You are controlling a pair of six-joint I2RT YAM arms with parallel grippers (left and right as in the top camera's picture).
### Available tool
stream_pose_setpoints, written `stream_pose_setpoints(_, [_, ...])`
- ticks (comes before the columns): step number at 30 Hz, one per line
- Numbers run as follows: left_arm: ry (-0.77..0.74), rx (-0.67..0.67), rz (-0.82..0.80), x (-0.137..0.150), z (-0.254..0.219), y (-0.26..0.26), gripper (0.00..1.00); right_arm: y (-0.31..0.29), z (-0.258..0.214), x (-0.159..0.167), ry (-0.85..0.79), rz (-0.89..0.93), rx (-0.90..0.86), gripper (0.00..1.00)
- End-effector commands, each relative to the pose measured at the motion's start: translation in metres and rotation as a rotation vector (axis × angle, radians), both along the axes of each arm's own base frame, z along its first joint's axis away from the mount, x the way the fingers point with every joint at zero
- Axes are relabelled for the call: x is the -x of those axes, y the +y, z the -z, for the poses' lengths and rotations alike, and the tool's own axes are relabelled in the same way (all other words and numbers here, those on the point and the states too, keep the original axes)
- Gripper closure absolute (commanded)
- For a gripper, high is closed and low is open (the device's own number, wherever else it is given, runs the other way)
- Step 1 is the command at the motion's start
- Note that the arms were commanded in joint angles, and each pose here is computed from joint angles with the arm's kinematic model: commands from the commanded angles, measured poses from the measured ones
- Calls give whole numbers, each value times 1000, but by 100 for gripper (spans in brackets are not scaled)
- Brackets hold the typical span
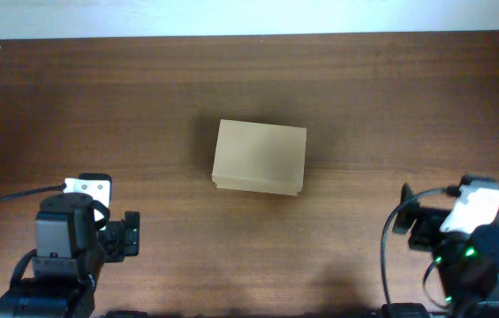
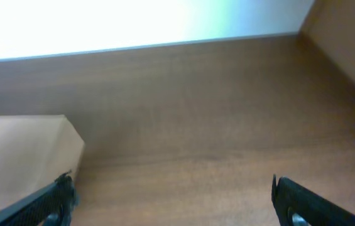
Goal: Pack container
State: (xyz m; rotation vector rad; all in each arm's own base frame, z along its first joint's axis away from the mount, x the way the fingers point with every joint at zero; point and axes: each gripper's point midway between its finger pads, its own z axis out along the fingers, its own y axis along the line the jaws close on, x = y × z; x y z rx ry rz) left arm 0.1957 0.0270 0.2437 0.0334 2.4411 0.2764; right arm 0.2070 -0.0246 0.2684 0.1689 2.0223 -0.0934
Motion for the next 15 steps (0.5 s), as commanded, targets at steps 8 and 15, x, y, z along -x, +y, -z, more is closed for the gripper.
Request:
stream_pose_setpoints(8, [-4,11,-9,0,0,0,1,-6,105,5,-9,33,-6,1])
stream_pose_setpoints(15, [-4,11,-9,0,0,0,1,-6,140,0,-7,34,-5,1])
